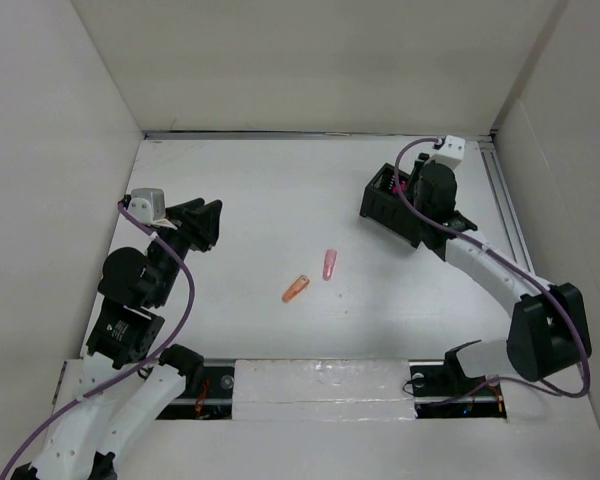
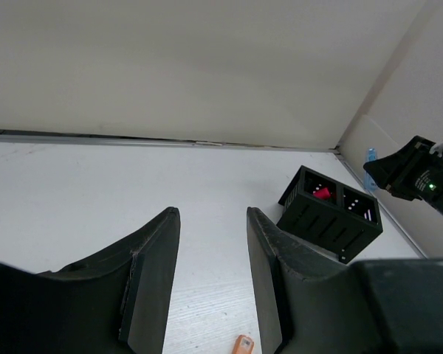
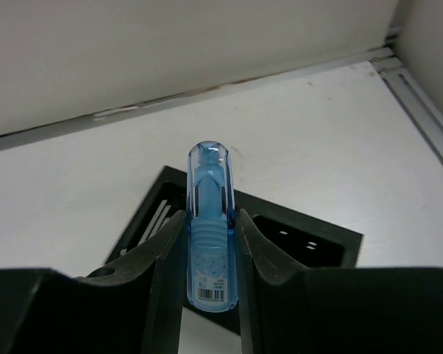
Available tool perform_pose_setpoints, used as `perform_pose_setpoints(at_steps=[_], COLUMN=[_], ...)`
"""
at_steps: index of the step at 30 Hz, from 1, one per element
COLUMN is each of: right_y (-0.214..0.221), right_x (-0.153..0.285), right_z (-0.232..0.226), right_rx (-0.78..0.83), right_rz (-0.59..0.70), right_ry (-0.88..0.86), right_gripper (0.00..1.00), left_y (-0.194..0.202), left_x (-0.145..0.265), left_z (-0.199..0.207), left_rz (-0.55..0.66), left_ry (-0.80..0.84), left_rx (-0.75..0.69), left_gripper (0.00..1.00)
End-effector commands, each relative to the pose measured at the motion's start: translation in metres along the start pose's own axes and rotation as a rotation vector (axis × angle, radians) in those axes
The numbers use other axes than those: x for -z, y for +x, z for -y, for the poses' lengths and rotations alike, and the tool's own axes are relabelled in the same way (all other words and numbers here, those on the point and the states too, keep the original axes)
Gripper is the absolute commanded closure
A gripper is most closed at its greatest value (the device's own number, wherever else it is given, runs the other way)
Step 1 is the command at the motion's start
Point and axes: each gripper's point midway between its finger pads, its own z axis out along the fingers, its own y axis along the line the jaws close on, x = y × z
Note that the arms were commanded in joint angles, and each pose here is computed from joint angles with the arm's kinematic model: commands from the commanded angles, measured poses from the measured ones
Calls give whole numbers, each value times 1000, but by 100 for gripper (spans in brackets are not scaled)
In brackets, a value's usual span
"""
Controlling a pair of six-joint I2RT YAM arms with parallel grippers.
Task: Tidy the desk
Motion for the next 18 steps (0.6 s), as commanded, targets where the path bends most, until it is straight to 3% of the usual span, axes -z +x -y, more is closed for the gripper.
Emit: perform_pose_setpoints(at_steps=[1, 13, 18], right_y=[-21, 23, 38], right_x=[-18, -45, -42], right_z=[25, 49, 49], right_rx=[-25, -23, -29], right_rz=[62, -54, -78], right_ry=[94, 158, 173], right_gripper=[89, 84, 66], left_y=[-4, -3, -3], left_x=[-2, -3, -3], left_z=[6, 6, 6], left_rz=[25, 21, 18], left_ry=[28, 26, 29], left_rx=[10, 11, 11], left_gripper=[63, 63, 63])
